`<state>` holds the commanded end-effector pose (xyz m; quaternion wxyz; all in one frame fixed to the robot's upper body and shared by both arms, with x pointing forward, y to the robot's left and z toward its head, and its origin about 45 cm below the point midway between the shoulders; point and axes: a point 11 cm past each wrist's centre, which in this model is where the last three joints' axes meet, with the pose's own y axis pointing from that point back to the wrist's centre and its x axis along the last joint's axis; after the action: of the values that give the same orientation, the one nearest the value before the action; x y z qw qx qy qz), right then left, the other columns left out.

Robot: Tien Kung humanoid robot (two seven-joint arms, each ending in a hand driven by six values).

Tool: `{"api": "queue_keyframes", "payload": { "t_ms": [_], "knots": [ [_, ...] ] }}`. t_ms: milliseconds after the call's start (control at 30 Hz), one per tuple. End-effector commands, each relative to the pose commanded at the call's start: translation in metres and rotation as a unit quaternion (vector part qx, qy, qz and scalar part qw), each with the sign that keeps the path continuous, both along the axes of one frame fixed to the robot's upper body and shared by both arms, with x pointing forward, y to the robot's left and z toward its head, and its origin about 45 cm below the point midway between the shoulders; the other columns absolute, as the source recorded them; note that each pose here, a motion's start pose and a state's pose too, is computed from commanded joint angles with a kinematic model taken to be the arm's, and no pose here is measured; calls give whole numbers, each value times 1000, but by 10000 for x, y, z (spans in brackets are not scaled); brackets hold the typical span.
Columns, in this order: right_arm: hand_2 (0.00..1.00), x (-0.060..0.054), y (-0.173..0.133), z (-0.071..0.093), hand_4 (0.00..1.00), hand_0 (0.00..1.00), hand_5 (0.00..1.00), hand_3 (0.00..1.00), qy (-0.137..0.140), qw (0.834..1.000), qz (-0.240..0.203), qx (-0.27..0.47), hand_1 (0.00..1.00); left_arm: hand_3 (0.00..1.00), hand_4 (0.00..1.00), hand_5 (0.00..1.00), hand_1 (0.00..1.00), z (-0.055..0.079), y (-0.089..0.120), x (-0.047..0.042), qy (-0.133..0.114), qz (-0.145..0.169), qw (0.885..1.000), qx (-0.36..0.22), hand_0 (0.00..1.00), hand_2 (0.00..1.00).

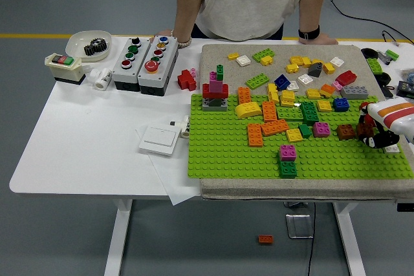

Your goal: Pick up the brick,pile it on top of brick,press brick,pick up the brick,pile it on top of brick,press brick

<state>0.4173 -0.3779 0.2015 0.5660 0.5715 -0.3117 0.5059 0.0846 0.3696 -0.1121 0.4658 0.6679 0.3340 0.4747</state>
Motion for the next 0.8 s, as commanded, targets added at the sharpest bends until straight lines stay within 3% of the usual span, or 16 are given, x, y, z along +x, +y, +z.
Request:
{"api": "queue_keyframes", "payload": {
  "t_ms": [200,500,800],
  "knots": [
    [200,-9,27,67,701,236,347,445,-9,1000,5,5,149,622,720,682,800,0,5,-4,-1,1,1000,0,822,806],
    [194,-78,293,355,701,226,342,443,-32,998,48,5,142,623,720,684,801,3,19,-4,-1,2,1000,2,823,806],
    [193,-377,791,540,706,224,346,445,-30,993,115,2,144,624,721,684,801,8,43,-3,-2,3,1000,5,825,806]
  ]
}}
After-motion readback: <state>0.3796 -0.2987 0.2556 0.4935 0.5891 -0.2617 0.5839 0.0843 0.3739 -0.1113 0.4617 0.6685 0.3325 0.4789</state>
